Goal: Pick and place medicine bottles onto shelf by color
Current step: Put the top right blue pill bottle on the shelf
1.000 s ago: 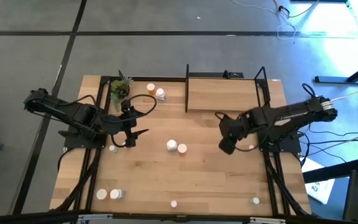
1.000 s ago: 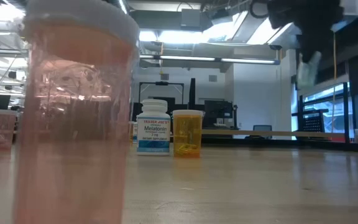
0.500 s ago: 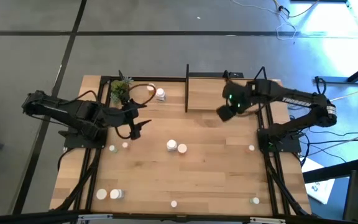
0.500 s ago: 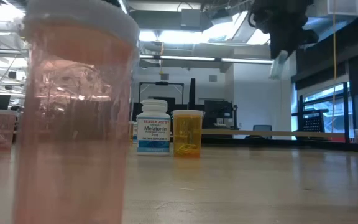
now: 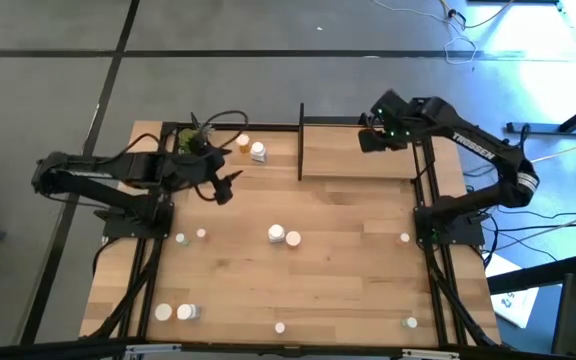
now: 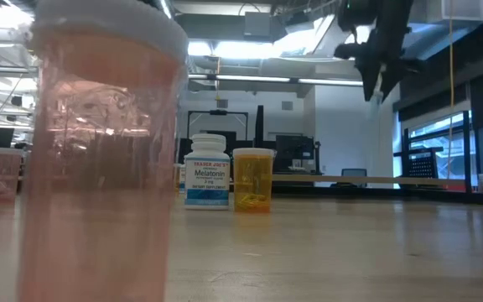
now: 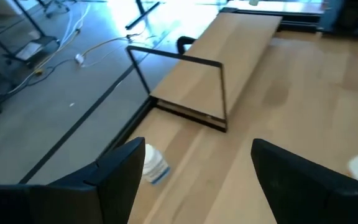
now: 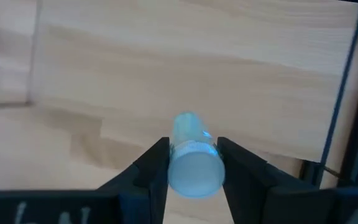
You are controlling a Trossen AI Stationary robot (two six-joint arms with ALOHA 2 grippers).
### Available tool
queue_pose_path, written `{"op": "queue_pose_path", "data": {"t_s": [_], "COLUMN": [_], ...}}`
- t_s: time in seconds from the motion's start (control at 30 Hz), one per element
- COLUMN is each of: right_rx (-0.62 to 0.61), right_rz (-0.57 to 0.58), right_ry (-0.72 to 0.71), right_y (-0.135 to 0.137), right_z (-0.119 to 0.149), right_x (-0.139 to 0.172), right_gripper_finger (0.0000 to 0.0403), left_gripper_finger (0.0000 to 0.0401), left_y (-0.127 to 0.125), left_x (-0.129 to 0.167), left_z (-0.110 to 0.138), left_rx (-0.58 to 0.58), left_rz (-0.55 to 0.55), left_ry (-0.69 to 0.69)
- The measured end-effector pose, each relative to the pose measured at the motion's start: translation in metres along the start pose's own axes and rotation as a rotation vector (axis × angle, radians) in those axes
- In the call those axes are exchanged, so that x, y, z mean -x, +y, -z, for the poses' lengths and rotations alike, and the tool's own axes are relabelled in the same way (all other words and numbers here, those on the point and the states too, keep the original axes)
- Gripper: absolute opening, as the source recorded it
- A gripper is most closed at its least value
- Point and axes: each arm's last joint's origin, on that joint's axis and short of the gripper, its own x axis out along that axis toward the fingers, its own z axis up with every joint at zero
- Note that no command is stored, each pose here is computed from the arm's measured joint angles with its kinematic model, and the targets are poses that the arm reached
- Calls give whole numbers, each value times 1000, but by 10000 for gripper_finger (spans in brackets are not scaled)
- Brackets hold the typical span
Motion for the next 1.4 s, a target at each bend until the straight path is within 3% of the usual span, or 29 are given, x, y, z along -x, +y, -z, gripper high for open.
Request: {"op": "queue_pose_path", "data": {"t_s": [0.33, 0.6, 0.93, 1.4], "right_rx": [-109, -173, -251, -161], "right_rz": [115, 214, 195, 291], "right_ry": [11, 38, 77, 123], "right_y": [-10, -23, -38, -49], "right_z": [-33, -51, -68, -85], "right_x": [-35, -58, -74, -114], "right_gripper_finger": [129, 129, 129, 129], "left_gripper_finger": [289, 289, 289, 289], "left_y": [22, 30, 39, 49], "left_x": [-12, -15, -19, -22], "left_z": [-2, -2, -2, -2], "left_rx": [183, 203, 129, 156], "left_rz": [-119, -161, -202, -250], "left_ry": [16, 23, 40, 48]}}
